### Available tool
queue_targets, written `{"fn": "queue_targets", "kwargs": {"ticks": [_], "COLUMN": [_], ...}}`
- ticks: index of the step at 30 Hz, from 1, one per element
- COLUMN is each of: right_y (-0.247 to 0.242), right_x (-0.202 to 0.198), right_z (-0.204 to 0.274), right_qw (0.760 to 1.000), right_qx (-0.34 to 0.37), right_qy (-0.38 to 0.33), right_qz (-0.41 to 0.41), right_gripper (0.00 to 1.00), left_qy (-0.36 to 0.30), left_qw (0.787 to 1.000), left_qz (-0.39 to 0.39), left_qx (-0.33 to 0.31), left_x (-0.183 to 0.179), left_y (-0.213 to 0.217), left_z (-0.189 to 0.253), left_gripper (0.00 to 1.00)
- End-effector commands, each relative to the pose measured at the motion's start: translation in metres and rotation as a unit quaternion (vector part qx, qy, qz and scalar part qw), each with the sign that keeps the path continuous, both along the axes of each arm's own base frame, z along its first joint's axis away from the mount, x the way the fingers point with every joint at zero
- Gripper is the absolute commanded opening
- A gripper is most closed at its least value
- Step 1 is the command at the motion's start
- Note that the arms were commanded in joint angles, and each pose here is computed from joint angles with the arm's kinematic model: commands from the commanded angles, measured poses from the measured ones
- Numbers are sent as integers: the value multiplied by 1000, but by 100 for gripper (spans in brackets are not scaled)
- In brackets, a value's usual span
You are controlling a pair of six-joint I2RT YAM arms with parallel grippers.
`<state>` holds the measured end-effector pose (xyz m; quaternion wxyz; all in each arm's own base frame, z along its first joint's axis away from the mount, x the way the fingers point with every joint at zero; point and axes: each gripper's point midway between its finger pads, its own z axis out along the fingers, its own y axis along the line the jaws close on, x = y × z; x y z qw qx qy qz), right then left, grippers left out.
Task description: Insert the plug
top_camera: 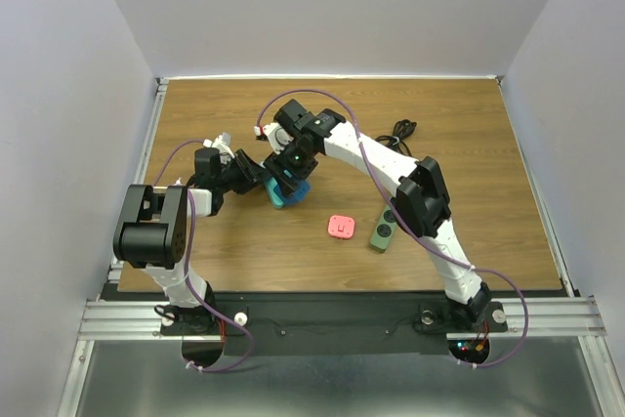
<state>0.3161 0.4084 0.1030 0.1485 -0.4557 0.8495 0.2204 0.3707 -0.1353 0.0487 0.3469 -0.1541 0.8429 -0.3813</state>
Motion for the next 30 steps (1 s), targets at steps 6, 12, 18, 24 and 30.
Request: {"fn": "queue_targets", "kwargs": {"ticks": [6, 12, 18, 24, 30], "right_y": [10, 11, 12, 7, 10], "right_x": [-1, -9, -11, -6, -2], "right_z": [-1, -6, -8, -14, -15], "right_qw": [1000, 1000, 1000, 1000, 1000], "right_qx": [8, 4, -3, -21, -25], "right_qy": [-2, 8, 7, 3, 0], "right_qz": [13, 23, 26, 11, 4], "right_gripper": [0, 0, 0, 0, 0], "left_qy": [-9, -9, -8, -11, -14], "left_qw": [1000, 1000, 1000, 1000, 999], "left_qz": [-16, -16, -17, -17, -21], "left_qx": [22, 24, 22, 24, 23], "left_x": [-8, -8, -8, -9, -9], "left_y": [2, 2, 2, 2, 1], "left_z": [2, 1, 2, 3, 5], "left_gripper": [40, 40, 40, 40, 40]}}
